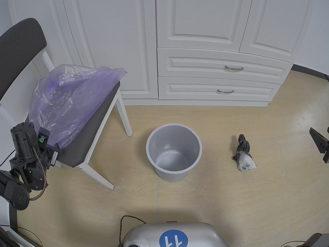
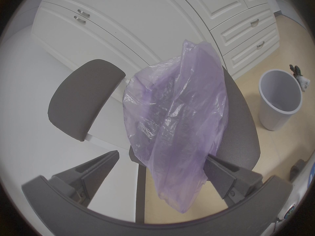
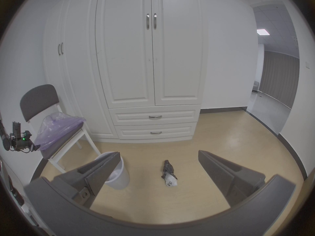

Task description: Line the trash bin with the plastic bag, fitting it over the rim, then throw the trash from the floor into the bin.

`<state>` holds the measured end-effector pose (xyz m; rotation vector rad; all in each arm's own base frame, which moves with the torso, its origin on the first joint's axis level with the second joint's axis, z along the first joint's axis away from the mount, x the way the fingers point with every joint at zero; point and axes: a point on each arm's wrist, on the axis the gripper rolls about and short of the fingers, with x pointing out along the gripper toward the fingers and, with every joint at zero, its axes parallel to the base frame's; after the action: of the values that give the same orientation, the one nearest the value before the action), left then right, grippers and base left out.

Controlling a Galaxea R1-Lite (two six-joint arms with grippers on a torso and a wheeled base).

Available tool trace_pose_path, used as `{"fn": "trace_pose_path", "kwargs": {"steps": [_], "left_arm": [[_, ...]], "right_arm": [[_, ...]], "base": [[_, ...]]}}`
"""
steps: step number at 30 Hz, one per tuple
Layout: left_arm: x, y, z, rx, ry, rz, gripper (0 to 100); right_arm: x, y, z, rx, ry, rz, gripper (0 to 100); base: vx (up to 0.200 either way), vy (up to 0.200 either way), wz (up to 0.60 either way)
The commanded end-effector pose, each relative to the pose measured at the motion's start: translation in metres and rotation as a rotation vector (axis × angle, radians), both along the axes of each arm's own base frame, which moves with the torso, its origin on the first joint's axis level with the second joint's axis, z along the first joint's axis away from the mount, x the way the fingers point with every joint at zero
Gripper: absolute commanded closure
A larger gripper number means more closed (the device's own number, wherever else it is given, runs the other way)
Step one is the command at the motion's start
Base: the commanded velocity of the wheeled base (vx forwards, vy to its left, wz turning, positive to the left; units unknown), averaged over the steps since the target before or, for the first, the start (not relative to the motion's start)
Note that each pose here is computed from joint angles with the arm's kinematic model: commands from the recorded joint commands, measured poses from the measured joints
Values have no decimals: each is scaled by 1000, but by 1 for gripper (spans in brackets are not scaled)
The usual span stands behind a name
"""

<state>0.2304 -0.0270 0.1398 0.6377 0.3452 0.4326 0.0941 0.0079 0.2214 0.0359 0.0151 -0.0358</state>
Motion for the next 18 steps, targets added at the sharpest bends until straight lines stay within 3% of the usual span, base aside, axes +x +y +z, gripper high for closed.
{"fn": "trace_pose_path", "kwargs": {"steps": [1, 6, 18], "left_arm": [[2, 0, -3, 4, 2, 1, 0], [12, 7, -5, 4, -14, 38, 0], [10, 9, -9, -59, -44, -2, 0]], "right_arm": [[-7, 0, 3, 4, -31, 22, 0], [-11, 0, 3, 5, -45, 39, 0], [-17, 0, 3, -20, -59, 86, 0]], "base": [[0, 0, 0], [0, 0, 0], [0, 0, 0]]}}
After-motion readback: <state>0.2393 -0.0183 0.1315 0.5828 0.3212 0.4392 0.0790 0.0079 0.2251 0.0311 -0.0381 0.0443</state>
